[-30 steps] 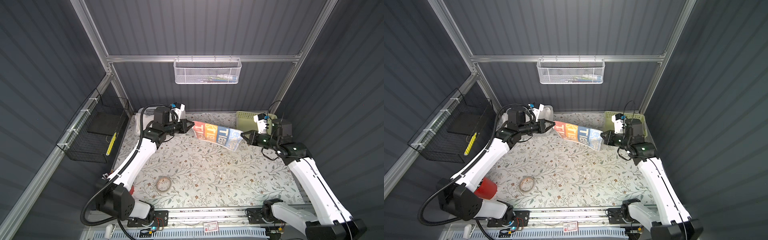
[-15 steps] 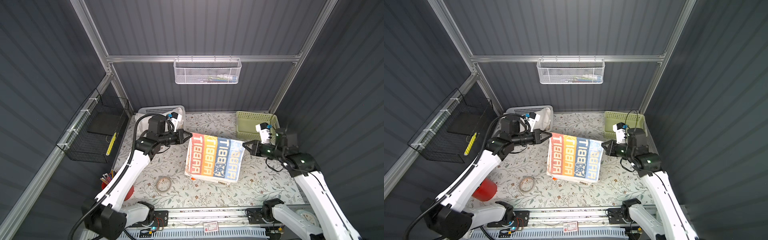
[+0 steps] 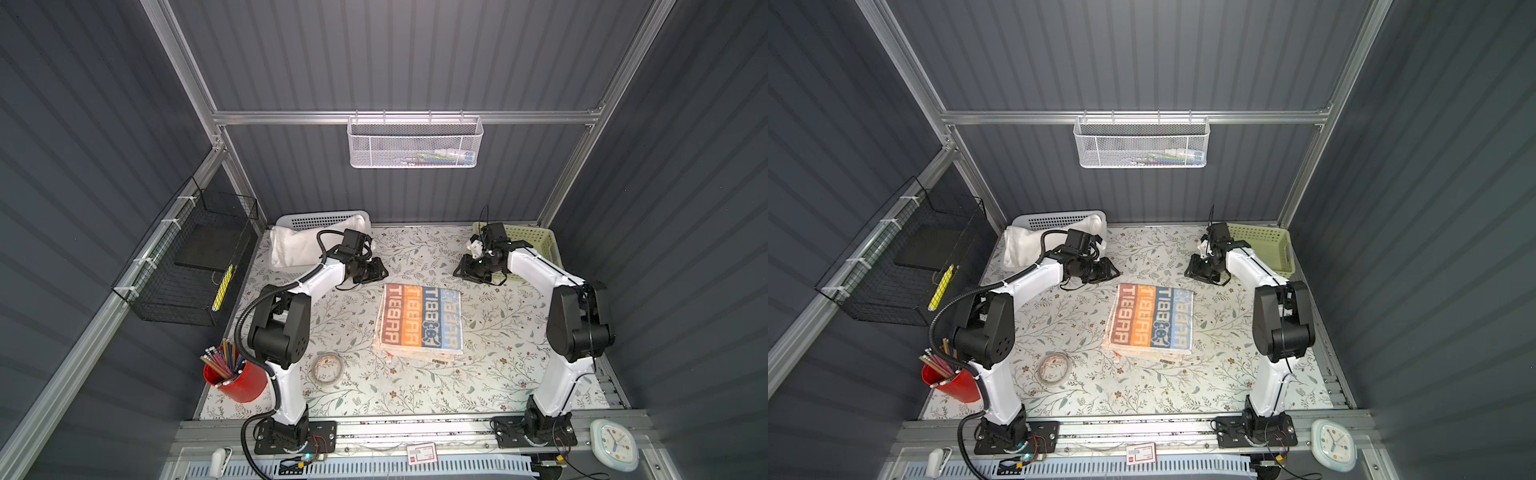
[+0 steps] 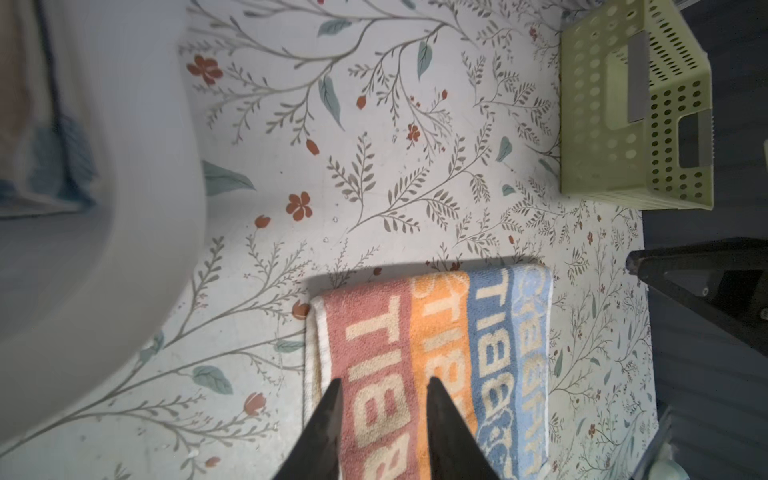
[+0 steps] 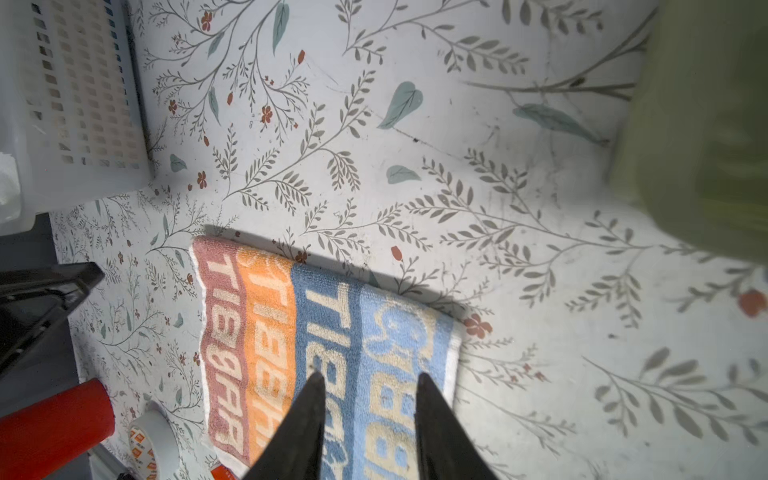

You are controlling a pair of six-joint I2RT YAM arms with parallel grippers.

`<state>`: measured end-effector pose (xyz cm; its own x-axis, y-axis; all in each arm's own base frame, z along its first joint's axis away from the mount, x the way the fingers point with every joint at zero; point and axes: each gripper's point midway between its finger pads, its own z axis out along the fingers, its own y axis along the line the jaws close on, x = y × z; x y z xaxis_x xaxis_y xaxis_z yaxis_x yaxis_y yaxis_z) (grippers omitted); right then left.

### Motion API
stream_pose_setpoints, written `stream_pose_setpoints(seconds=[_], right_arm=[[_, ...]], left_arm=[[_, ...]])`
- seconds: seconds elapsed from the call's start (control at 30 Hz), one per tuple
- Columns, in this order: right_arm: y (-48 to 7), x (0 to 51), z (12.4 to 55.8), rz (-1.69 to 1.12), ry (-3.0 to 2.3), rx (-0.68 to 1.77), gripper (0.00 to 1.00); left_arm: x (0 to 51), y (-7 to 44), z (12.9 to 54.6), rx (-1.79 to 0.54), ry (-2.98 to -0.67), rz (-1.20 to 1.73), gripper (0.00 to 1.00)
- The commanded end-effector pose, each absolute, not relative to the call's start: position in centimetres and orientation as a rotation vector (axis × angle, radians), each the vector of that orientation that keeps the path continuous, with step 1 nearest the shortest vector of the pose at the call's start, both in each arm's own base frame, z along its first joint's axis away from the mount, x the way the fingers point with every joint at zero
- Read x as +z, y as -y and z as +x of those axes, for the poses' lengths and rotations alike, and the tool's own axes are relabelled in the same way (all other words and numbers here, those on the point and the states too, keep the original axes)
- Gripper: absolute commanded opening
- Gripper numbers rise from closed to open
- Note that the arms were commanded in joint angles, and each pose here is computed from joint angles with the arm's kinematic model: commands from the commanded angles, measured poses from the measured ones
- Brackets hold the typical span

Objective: Fold and stack the towels

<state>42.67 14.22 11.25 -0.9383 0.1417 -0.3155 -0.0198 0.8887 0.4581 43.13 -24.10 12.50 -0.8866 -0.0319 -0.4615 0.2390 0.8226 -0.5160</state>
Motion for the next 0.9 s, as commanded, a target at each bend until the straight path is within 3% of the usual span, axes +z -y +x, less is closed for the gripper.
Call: stream_pose_setpoints(seconds=[0.0, 0.17, 0.27, 0.5, 0.7, 0.87], right_arm=[[-13.1, 10.7, 39.0, 0.112, -2.786, 0.619, 0.40], [-13.9, 7.4, 32.8, 0.156, -2.852, 0.693, 0.42], [-15.0, 5.4, 31.2, 0.142, -2.886, 0.750, 0.41], [-16.3, 3.3, 33.6, 0.035, -2.910, 0.739, 0.35], [-16.6, 3.6, 35.9, -0.024, -2.914, 0.719, 0.36], [-15.9, 6.0, 34.5, -0.024, -2.897, 0.686, 0.43]], left_arm=[[12.2, 22.3, 41.0, -0.735, -2.552, 0.173, 0.34], [7.5, 21.0, 35.2, -0.745, -2.695, 0.107, 0.34], [5.8, 20.9, 32.3, -0.758, -2.735, 0.081, 0.32], [2.8, 22.7, 27.0, -0.731, -2.842, 0.008, 0.32], [3.9, 22.3, 26.3, -0.662, -2.824, -0.042, 0.34], [6.7, 20.8, 26.5, -0.540, -2.809, -0.017, 0.40]])
